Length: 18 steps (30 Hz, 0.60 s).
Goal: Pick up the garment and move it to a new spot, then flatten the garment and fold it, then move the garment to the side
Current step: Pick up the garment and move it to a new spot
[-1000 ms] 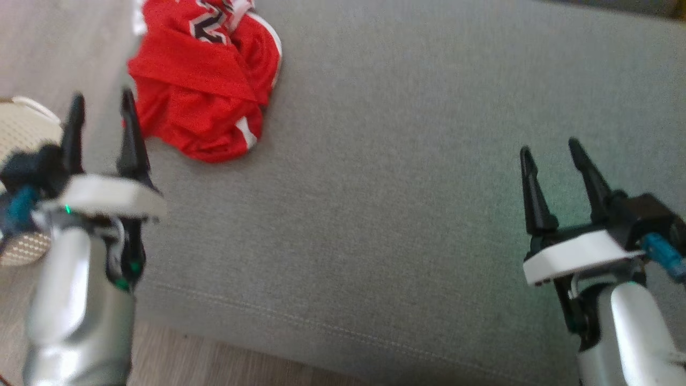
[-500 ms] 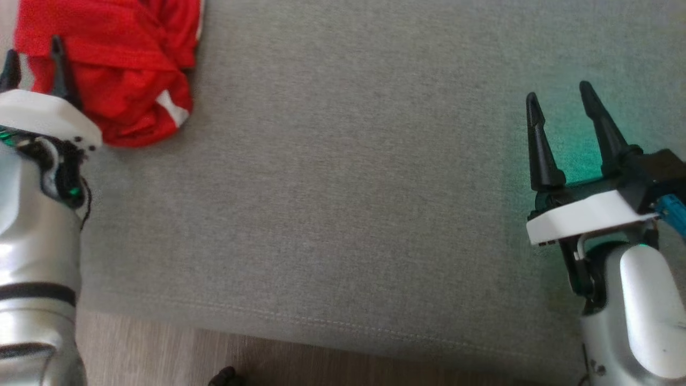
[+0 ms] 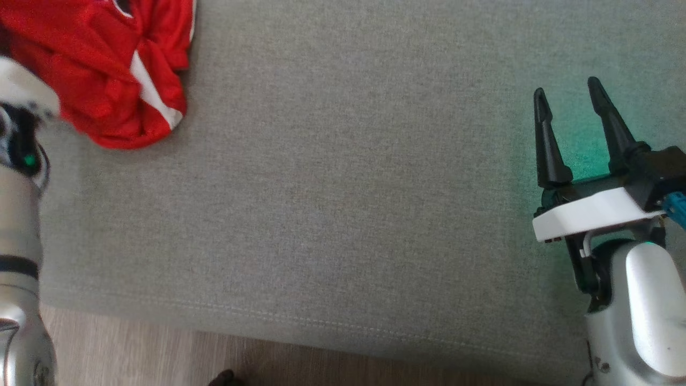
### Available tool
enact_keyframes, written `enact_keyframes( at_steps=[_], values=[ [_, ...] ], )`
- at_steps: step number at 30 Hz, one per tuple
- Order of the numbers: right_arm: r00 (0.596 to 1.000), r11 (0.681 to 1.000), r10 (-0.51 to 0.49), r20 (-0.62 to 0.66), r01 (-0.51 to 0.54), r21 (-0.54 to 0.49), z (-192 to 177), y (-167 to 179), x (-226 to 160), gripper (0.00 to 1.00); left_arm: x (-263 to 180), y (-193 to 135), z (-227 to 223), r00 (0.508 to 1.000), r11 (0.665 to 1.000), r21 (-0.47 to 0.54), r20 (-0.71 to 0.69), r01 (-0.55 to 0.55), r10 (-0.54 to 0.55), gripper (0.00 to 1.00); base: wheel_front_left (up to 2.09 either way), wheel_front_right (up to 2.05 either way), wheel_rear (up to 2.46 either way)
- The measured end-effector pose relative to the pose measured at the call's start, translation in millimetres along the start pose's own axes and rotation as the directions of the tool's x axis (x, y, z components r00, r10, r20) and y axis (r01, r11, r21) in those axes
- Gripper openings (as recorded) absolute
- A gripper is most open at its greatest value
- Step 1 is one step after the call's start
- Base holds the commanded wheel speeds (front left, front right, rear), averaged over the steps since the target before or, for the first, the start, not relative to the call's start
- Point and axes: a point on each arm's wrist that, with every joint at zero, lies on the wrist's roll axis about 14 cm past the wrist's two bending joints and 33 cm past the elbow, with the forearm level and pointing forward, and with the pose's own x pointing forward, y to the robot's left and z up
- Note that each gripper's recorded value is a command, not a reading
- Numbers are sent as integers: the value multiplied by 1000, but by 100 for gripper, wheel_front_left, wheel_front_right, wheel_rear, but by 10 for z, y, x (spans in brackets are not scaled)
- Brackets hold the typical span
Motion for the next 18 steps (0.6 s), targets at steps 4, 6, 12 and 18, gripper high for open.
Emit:
enact_keyframes(
  at_steps=[4, 6, 12, 18],
  values=[
    [1000, 1000, -5, 30, 5, -10, 143, 5, -51, 100, -60, -51, 663, 981, 1000, 12, 191, 26, -28, 0, 0, 0, 0],
    [999, 1000, -8, 47, 9, -13, 222, 10, -100, 100, -171, -24, 826, 970, 999, 20, 242, 29, -33, 0, 0, 0, 0],
    [995, 1000, -18, 96, 20, -12, 442, 41, -340, 100, -590, 2, 1114, 936, 997, 50, 344, 56, -70, 0, 0, 0, 0],
    [992, 999, -43, 122, 41, 19, 559, 51, -691, 100, -1101, -121, 1300, 896, 990, 79, 420, 119, -141, 0, 0, 0, 0]
  ],
)
